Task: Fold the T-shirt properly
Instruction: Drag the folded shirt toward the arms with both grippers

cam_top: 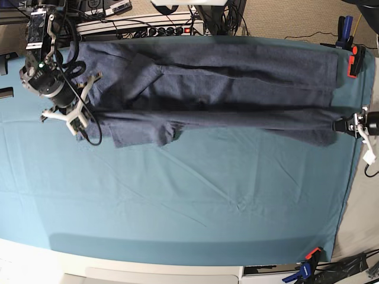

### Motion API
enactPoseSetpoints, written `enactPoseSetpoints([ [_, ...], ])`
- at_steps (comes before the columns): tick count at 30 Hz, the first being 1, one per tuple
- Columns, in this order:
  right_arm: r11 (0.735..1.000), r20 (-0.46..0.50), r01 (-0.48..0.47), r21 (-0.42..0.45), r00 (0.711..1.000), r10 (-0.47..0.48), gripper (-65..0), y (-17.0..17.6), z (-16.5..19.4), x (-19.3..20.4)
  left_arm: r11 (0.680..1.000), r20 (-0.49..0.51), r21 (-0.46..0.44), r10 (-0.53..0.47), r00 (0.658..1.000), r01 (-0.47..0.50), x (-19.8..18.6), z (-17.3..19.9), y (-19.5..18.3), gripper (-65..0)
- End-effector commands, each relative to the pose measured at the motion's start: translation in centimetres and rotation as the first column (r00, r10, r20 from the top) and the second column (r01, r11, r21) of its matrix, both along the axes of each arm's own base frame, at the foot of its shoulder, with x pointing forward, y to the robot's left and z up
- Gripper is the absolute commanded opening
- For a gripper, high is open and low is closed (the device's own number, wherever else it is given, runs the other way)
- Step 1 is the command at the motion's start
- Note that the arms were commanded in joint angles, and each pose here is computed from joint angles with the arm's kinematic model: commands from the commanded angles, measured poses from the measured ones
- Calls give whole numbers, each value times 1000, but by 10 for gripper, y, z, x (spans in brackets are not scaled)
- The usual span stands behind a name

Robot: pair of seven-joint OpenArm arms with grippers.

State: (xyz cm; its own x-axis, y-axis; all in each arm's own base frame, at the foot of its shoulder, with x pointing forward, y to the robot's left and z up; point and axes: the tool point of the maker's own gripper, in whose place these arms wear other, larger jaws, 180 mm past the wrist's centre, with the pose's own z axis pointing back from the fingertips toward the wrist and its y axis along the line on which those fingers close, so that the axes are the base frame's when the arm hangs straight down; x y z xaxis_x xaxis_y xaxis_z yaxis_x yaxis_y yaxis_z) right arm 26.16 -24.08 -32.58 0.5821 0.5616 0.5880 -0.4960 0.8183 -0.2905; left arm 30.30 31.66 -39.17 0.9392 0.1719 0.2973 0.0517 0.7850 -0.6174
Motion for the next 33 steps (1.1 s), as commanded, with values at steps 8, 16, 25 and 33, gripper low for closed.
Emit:
enactPoseSetpoints([
  [8, 999, -19, 4, -38, 1000, -5, -650, -8, -2, -9, 999, 13, 28, -18, 1000, 17, -5, 10, 12, -650],
  [16, 999, -42, 10, -45, 999, -12, -650, -10, -6, -14, 999, 24, 38, -20, 1000, 19, -4, 17, 17, -650],
  [25, 999, -41, 9, -41, 999, -11, -650, -9, -6, -14, 995, 68, 64, -87, 994, 83, -1, 31, 11, -650],
  [33, 999, -37, 8, -38, 999, -10, -650, -9, -5, -14, 997, 113, 48, -72, 991, 67, -16, 32, 9, -650],
])
